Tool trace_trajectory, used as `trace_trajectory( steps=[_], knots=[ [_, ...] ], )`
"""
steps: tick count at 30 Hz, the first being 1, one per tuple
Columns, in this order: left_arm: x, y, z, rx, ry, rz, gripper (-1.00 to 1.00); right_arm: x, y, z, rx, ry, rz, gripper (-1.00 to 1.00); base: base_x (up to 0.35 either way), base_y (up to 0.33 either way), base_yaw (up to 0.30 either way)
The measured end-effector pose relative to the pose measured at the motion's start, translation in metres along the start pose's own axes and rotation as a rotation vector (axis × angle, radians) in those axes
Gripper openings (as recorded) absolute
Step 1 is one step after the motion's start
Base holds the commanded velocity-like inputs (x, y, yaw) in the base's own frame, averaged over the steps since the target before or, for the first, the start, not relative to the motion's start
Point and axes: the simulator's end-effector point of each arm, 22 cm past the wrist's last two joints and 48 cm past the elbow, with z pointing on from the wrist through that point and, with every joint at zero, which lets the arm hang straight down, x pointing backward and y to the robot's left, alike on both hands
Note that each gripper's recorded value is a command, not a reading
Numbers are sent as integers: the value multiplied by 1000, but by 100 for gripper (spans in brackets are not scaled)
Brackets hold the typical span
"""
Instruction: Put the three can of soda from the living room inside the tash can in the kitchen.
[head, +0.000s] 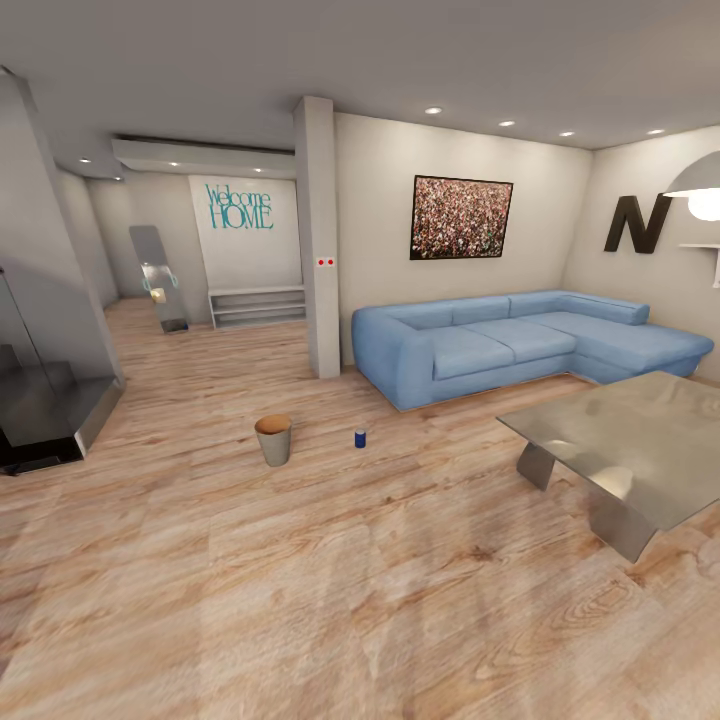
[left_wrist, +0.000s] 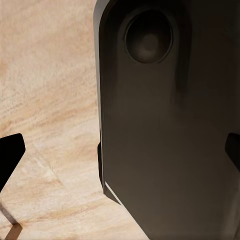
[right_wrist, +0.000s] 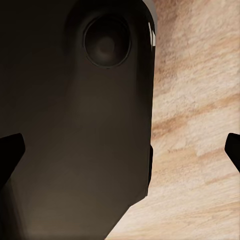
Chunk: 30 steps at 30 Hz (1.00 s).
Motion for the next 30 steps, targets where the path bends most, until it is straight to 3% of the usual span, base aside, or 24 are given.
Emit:
trace_trajectory(
  steps=[30],
  knots=[
    [0,0,0,0,0,0,100,0,0,0,0,0,0,100,0,0,0]
  ],
)
